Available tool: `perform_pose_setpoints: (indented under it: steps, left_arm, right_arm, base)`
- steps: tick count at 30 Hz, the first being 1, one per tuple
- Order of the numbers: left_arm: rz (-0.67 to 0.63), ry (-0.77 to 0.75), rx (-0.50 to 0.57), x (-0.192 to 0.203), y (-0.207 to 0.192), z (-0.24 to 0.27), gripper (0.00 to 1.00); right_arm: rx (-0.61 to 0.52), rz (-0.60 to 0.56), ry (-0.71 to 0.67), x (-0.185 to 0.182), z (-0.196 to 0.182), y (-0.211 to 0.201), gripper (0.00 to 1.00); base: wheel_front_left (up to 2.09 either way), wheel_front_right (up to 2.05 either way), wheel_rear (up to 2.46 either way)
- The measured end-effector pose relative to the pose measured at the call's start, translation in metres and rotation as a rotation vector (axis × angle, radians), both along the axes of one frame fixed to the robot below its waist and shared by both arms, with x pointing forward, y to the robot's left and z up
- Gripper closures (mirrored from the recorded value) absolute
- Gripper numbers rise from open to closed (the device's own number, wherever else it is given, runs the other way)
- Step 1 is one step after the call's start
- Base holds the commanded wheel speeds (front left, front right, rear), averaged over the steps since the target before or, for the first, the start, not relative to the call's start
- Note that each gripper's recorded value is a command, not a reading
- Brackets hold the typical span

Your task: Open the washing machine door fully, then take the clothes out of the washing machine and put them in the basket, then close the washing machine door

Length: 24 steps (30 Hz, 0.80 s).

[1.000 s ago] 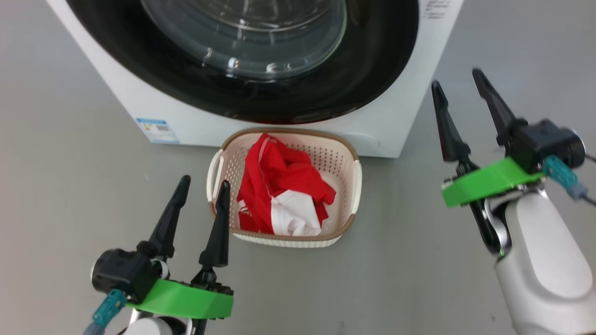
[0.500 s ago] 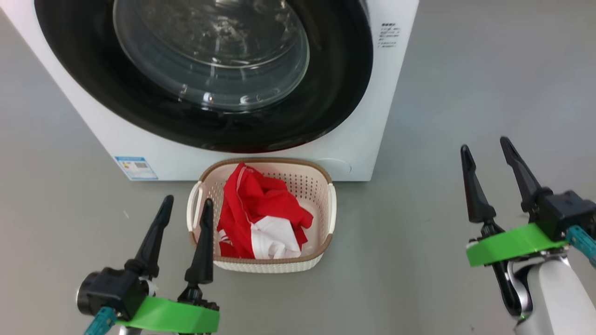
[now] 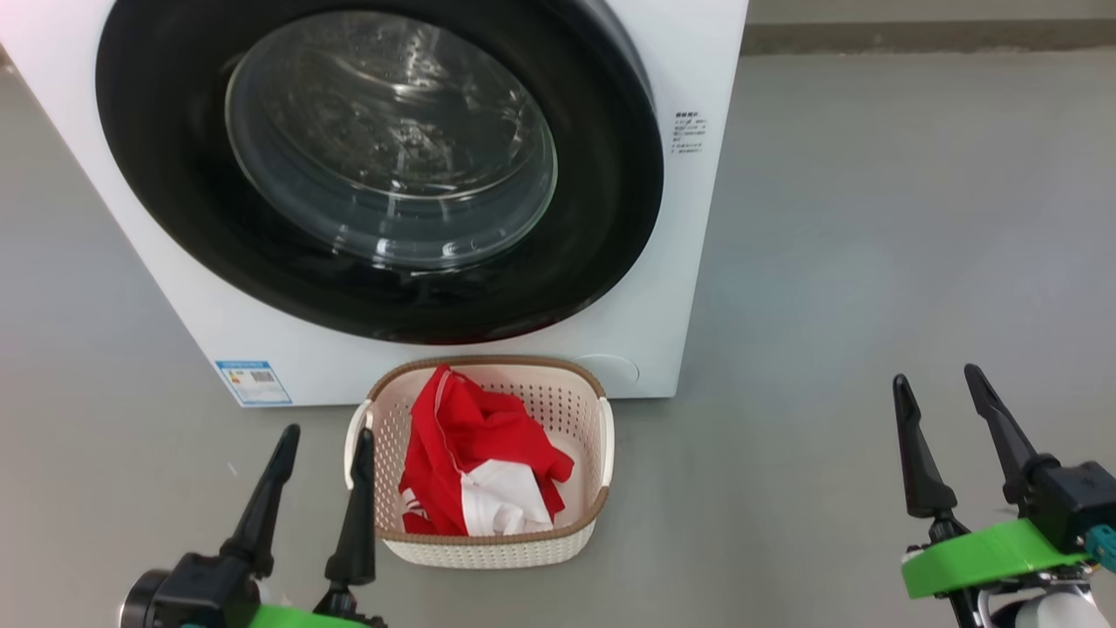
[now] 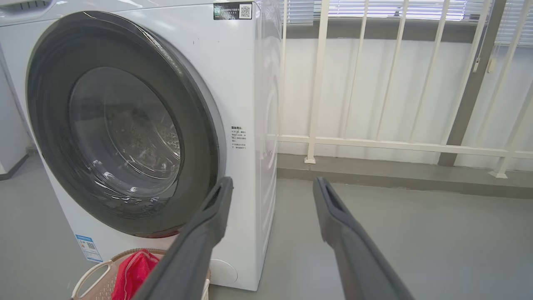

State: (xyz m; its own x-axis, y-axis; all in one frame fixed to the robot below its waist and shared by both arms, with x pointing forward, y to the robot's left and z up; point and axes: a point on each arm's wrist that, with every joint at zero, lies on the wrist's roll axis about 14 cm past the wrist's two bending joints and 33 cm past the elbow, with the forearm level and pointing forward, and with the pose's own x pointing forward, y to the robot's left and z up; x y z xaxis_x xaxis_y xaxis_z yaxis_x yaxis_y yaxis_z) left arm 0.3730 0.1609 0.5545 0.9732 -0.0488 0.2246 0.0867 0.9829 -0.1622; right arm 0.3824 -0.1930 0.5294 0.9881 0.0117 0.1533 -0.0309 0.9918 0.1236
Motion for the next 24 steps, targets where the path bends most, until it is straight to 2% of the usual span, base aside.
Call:
perform_pose_setpoints:
  steps: [11, 24]
  left_arm:
    - [0.01, 0.0, 0.005, -0.011, 0.004, -0.001, 0.0]
    - [0.019, 0.011, 0.011, -0.013, 0.007, -0.005, 0.0]
  right_arm:
    - [0.007, -0.032, -0.004, -0.026, -0.001, -0.01, 0.0]
    - [0.008, -0.023, -0.001, -0.03, -0.002, -0.006, 0.0]
  base:
    - [0.0, 0.0, 0.0]
    - [0.0, 0.0, 0.0]
